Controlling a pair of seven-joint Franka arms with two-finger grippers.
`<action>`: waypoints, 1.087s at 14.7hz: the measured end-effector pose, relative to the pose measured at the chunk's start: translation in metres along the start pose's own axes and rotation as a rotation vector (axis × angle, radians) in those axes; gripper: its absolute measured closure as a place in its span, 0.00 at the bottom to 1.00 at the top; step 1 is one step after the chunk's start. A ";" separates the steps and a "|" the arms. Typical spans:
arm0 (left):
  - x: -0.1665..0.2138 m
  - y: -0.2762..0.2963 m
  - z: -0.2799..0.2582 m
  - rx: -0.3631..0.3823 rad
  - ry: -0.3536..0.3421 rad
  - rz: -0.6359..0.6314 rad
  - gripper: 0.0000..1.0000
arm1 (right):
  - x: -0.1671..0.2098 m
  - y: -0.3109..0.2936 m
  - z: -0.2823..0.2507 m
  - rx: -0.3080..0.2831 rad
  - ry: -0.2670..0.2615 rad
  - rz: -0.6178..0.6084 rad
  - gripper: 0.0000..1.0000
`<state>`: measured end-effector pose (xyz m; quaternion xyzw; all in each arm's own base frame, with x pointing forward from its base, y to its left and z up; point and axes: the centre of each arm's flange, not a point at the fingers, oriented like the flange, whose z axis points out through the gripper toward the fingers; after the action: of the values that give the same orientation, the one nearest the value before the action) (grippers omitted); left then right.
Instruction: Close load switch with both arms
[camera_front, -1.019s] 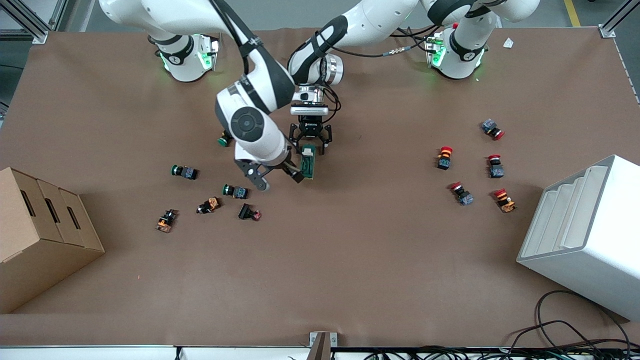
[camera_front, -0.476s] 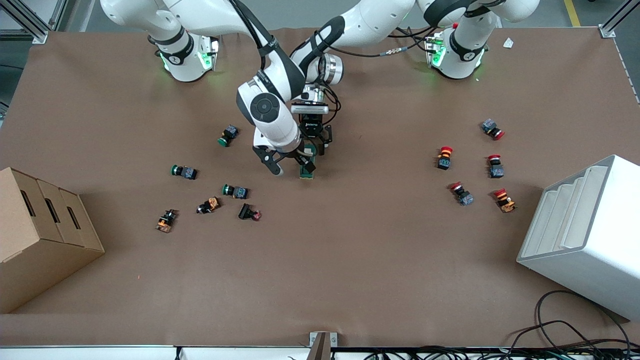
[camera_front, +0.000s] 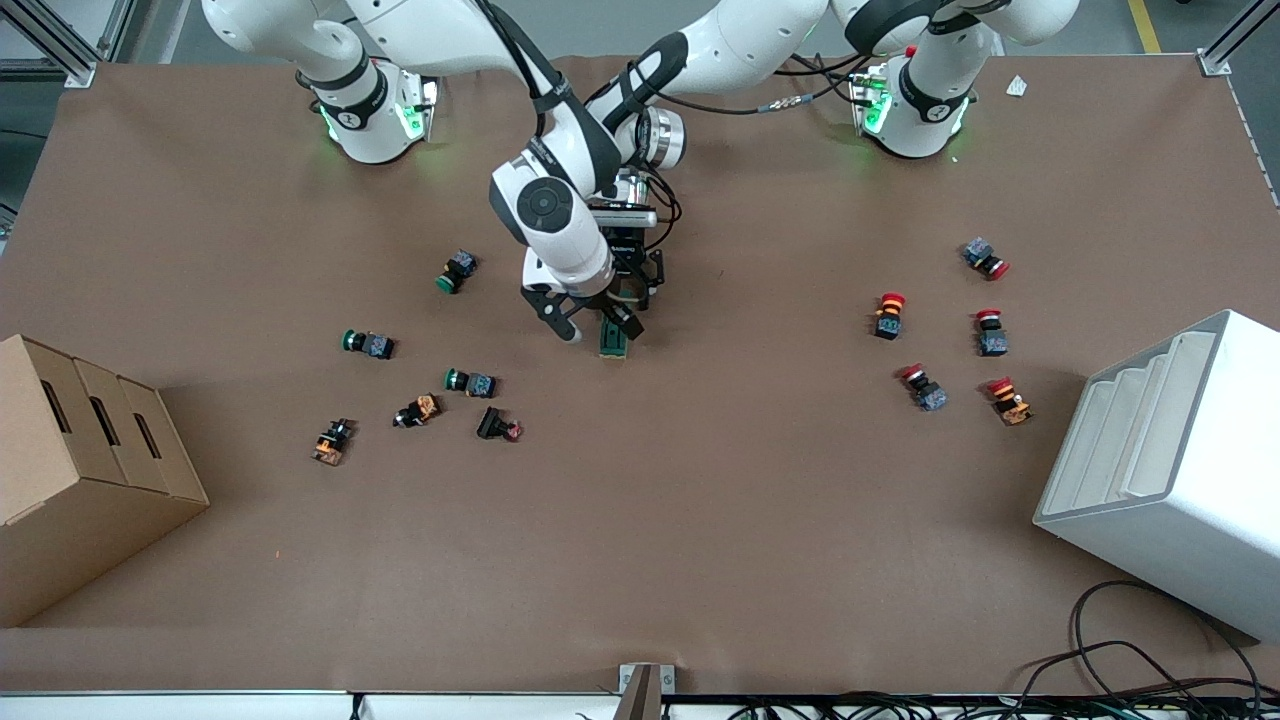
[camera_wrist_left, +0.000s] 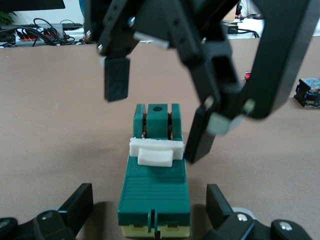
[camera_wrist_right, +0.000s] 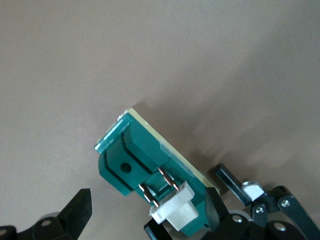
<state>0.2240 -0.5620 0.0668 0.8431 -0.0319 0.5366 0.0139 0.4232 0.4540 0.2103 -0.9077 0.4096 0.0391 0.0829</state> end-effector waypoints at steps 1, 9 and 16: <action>-0.001 0.000 0.000 0.001 0.003 -0.002 0.00 | -0.006 0.002 0.004 -0.005 0.000 -0.009 0.00; -0.006 0.001 -0.001 0.007 0.035 -0.007 0.00 | -0.016 0.001 0.007 0.005 0.003 -0.024 0.00; -0.007 0.001 -0.001 0.008 0.038 -0.007 0.00 | -0.008 -0.008 -0.003 0.013 -0.003 -0.003 0.00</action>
<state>0.2206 -0.5630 0.0609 0.8329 -0.0265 0.5527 0.0130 0.4243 0.4646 0.2150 -0.9076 0.4085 0.0375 0.0896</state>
